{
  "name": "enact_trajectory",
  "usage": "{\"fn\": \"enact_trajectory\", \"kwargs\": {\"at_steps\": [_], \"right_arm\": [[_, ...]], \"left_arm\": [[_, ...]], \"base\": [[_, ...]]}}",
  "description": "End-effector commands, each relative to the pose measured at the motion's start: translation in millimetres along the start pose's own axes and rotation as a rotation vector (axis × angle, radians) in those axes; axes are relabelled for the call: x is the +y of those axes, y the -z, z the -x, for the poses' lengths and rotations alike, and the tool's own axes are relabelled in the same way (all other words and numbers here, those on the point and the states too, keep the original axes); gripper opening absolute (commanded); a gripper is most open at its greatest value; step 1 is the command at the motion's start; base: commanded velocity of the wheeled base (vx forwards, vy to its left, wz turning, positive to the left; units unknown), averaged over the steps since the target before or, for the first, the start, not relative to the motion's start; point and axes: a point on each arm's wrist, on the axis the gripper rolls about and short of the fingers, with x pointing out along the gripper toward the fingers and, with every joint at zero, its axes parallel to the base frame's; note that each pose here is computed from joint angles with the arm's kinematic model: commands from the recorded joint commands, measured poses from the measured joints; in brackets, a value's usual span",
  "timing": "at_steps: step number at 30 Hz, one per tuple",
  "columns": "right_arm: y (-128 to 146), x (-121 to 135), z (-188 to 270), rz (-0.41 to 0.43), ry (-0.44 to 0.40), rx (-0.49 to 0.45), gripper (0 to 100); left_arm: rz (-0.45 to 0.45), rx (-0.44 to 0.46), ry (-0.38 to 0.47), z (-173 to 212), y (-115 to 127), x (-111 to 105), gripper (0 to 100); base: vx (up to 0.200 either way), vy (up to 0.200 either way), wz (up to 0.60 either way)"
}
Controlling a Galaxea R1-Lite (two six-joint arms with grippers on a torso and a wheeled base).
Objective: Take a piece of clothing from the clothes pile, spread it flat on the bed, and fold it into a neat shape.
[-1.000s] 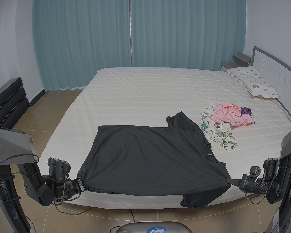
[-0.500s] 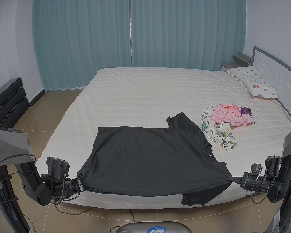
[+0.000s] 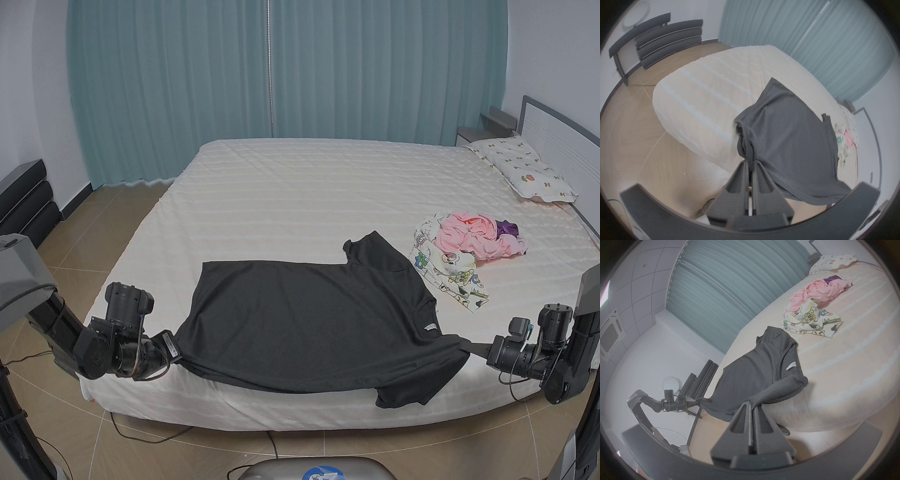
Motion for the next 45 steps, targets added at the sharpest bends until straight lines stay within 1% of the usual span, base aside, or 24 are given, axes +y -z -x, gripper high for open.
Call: {"fn": "enact_trajectory", "kwargs": {"at_steps": [1, 4, 10, 14, 19, 23, 25, 28, 32, 36, 40, 41, 45], "right_arm": [[-22, -4, -16, 0.021, 0.002, -0.03, 0], [-29, -6, -21, 0.02, 0.021, -0.04, 0], [-39, -8, -28, 0.029, 0.036, -0.065, 0], [-43, -5, -25, 0.011, 0.032, -0.081, 0], [-45, 1, -17, 0.013, 0.026, -0.092, 0], [-36, 8, -9, 0.005, 0.021, -0.068, 0], [-36, 9, -9, 0.007, 0.02, -0.067, 0], [-37, 6, -13, 0.007, 0.018, -0.065, 0], [-40, -2, -25, 0.004, 0.017, -0.062, 0], [-41, -16, -43, -0.013, 0.031, -0.042, 0], [-48, -19, -58, -0.015, 0.032, -0.03, 0], [-53, -21, -66, -0.019, 0.048, -0.027, 0], [-58, -21, -88, -0.011, 0.08, -0.027, 0]], "left_arm": [[0.075, -0.026, -0.004, -21, -23, -9, 0], [0.129, -0.032, -0.013, -27, -34, -12, 0], [0.162, 0.006, -0.053, -30, -47, -14, 0], [0.172, 0.026, -0.068, -25, -47, -14, 0], [0.183, 0.026, -0.069, -20, -48, -14, 0], [0.178, 0.066, -0.106, -20, -42, -11, 0], [0.178, 0.067, -0.107, -21, -42, -11, 0], [0.181, 0.05, -0.091, -23, -48, -15, 0], [0.2, 0.039, -0.084, -36, -55, -21, 0], [0.212, 0.028, -0.073, -54, -66, -30, 0], [0.211, 0.037, -0.081, -64, -73, -36, 0], [0.215, 0.044, -0.088, -71, -79, -41, 0], [0.247, 0.054, -0.105, -87, -86, -46, 0]], "base": [[0.0, 0.0, 0.0], [0.0, 0.0, 0.0], [0.0, 0.0, 0.0], [0.0, 0.0, 0.0], [0.0, 0.0, 0.0], [0.0, 0.0, 0.0], [0.0, 0.0, 0.0], [0.0, 0.0, 0.0], [0.0, 0.0, 0.0], [0.0, 0.0, 0.0], [0.0, 0.0, 0.0], [0.0, 0.0, 0.0], [0.0, 0.0, 0.0]]}}
